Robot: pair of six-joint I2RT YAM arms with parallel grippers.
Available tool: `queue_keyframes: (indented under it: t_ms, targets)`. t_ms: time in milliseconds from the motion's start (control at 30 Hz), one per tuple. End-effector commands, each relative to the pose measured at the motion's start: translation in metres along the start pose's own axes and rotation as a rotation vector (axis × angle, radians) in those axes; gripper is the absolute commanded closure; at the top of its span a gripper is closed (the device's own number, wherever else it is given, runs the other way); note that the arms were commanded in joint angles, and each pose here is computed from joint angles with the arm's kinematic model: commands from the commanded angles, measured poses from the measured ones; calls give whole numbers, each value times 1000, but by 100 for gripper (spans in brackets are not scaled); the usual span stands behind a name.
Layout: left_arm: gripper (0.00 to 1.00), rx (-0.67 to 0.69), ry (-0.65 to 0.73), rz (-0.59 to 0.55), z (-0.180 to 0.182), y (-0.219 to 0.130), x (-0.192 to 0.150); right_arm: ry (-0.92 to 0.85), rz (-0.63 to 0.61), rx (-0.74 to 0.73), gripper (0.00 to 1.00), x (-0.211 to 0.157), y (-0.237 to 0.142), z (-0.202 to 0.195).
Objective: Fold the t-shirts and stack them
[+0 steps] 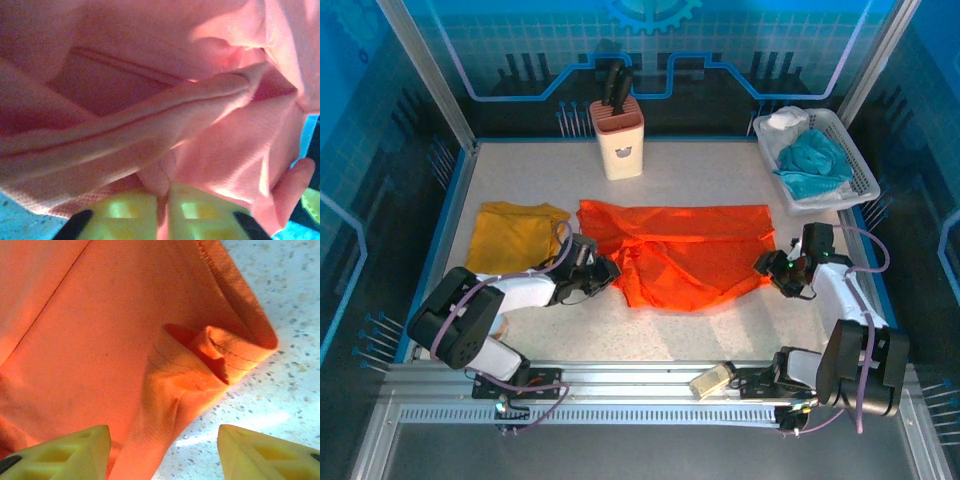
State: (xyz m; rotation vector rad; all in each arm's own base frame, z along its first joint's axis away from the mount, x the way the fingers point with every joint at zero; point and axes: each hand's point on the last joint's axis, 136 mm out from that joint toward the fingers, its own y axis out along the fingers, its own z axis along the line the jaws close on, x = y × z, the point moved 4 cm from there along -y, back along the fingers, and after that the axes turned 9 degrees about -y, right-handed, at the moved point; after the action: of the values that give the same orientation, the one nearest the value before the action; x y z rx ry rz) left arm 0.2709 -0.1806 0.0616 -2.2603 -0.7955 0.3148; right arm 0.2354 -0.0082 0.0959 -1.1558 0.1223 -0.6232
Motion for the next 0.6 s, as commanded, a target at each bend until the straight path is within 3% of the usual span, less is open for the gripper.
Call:
queue_keyframes:
  t_ms: [0,300,567]
  targets:
    - [99,-1,39,-30,-10,-9,2,66,13,-81,40,-11,-3,-17]
    - [100,65,69,-63,-2,-34,0,107,-13,-66,58,-2,9,-24]
    - [100,64,63,-59,0,-35,-2,106,-35,-50,63,18,15,-20]
